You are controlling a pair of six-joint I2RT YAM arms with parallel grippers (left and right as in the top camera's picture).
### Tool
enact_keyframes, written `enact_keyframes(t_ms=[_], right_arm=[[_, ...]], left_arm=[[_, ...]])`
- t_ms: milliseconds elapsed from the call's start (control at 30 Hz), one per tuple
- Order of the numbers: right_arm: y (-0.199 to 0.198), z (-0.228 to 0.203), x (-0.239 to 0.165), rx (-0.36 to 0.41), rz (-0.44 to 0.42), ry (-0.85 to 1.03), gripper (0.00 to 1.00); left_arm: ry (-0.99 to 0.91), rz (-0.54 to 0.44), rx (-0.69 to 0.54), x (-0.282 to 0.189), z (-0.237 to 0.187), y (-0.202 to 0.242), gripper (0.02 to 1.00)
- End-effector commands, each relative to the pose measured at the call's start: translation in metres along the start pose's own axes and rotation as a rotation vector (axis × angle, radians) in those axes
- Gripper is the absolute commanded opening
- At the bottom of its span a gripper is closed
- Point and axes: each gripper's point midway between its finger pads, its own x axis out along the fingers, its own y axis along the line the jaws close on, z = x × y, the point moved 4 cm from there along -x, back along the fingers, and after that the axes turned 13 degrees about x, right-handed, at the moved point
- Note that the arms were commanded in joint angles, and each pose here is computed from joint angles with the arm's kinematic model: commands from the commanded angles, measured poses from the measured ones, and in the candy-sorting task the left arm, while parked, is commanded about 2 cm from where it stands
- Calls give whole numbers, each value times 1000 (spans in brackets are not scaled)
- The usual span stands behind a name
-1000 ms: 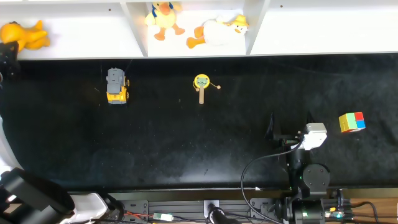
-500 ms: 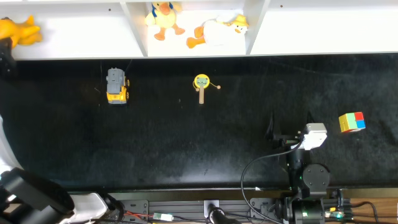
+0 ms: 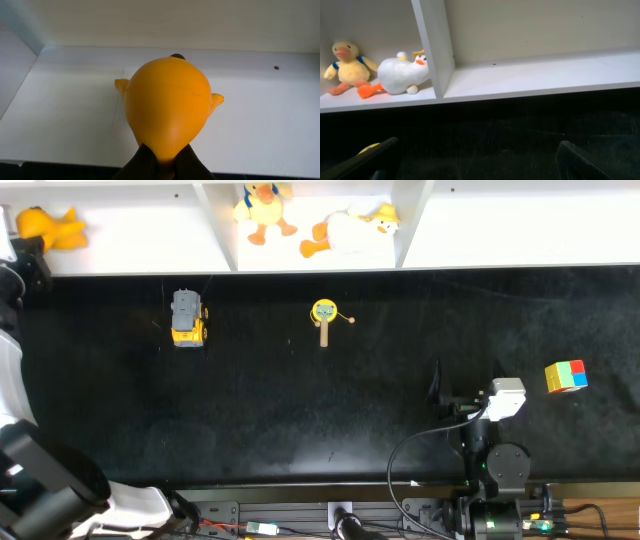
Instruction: Store Toys
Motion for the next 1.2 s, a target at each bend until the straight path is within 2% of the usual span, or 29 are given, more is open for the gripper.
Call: enact_keyframes(t_ms=[33, 567, 1200], right_arm=[[-1, -1, 0, 8, 1, -5, 996], [-1, -1, 0, 8, 1, -5, 991], [-1, -1, 0, 8, 1, -5, 998]], left_arm=[[0, 12, -10, 4, 2, 6, 112], [9, -5, -5, 11, 1, -1, 128], [0, -46, 18, 41, -3, -16, 150]])
